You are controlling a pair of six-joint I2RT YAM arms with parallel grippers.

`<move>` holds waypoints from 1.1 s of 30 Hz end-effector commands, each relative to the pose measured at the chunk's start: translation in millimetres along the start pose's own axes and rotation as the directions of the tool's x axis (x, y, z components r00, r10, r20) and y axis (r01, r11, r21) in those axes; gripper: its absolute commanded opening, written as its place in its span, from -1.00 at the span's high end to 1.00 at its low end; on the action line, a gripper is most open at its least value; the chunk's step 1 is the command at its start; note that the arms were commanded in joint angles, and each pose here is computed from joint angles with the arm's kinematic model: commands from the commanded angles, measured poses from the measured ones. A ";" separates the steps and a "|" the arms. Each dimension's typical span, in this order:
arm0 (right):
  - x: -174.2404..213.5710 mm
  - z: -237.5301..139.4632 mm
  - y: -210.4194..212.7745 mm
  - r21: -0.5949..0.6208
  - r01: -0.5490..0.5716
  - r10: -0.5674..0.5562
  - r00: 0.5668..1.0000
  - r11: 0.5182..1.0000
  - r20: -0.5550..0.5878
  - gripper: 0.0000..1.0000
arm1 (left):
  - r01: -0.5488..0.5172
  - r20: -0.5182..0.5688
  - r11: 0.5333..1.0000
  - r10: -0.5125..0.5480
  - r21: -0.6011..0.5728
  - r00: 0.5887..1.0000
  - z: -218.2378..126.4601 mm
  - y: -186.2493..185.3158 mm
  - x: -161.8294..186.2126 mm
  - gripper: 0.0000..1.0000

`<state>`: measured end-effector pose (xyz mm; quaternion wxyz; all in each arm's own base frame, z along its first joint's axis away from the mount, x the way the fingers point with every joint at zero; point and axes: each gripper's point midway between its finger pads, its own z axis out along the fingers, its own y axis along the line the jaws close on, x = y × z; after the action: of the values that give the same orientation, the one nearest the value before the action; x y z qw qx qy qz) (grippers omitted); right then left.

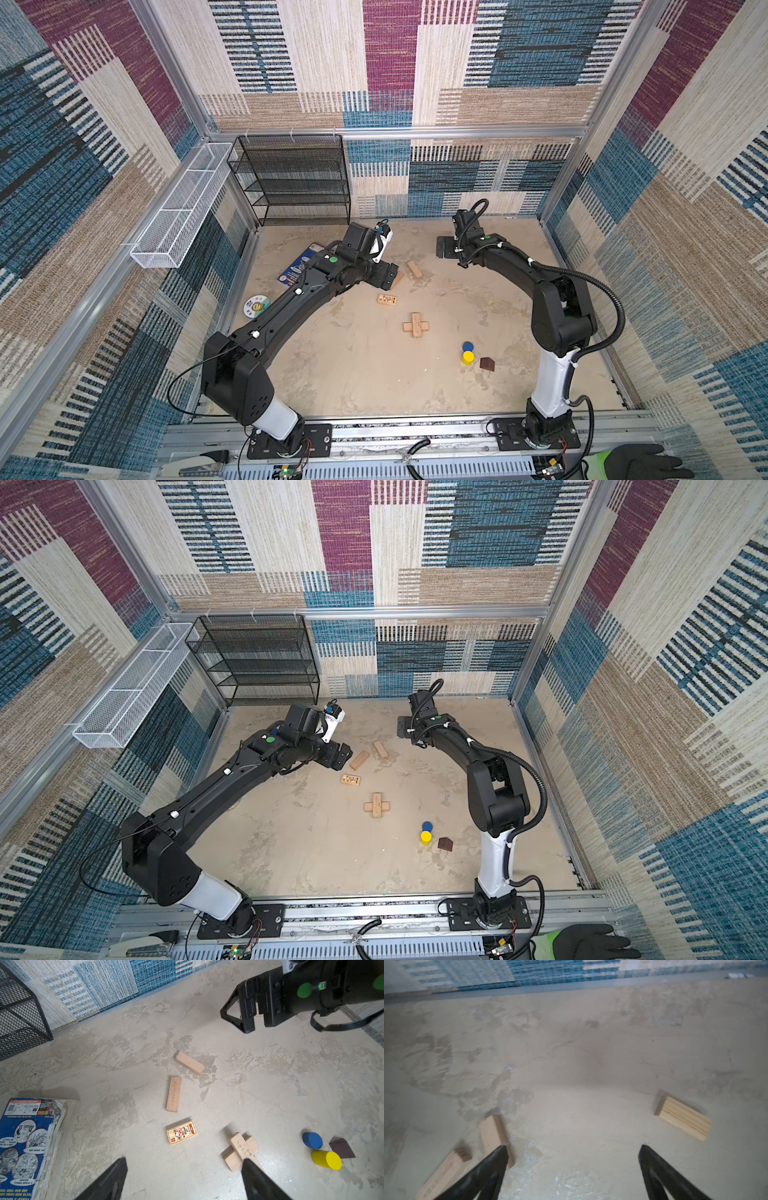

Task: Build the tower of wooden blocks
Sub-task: 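Move the right gripper to the pale wooden block farther from the robot, then lower the right gripper over the pale block and close on it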

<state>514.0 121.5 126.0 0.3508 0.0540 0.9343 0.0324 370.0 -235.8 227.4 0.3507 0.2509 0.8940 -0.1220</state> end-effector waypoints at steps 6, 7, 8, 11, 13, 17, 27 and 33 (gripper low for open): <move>4.2 20.2 -74.6 0.142 -0.267 0.271 0.962 0.953 -0.009 -1.00 | 0.030 -0.028 0.997 -0.027 0.078 0.999 1.1 -13.1 3.3 -0.91; 2.9 21.1 -80.7 0.152 -0.281 0.285 0.959 0.948 -0.001 -1.00 | 0.030 -0.028 0.996 -0.027 0.088 0.999 1.0 -14.7 3.3 -0.94; 3.2 22.6 -86.6 0.162 -0.290 0.294 0.956 0.943 0.003 -1.00 | 0.029 -0.030 0.995 -0.026 0.095 0.999 0.9 -15.8 4.0 -0.96; 4.8 28.2 -97.4 0.183 -0.298 0.304 0.953 0.937 -0.002 -1.00 | 0.031 -0.034 0.994 -0.028 0.106 0.999 2.2 -17.8 4.7 -0.98; 6.4 30.9 -101.0 0.198 -0.294 0.301 0.954 0.935 -0.006 -1.00 | 0.033 -0.036 0.994 -0.029 0.107 0.999 3.6 -18.0 5.1 -0.98; 13.0 37.3 -107.2 0.226 -0.282 0.292 0.956 0.932 -0.014 -0.92 | 0.039 -0.045 0.992 -0.034 0.118 0.998 6.0 -19.8 6.2 -0.99; 19.9 47.8 -119.6 0.262 -0.275 0.290 0.957 0.925 -0.022 -0.75 | 0.040 -0.060 0.993 -0.033 0.112 0.998 9.0 -18.7 8.4 -0.98; 20.6 55.3 -118.4 0.244 -0.257 0.277 0.960 0.935 -0.049 -0.58 | 0.040 -0.064 0.993 -0.032 0.113 0.997 10.0 -18.9 9.3 -0.98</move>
<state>519.7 7.8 57.4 0.2901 0.2271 0.9291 -0.0321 361.0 -251.3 211.6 0.3080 0.2619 0.8998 -0.1641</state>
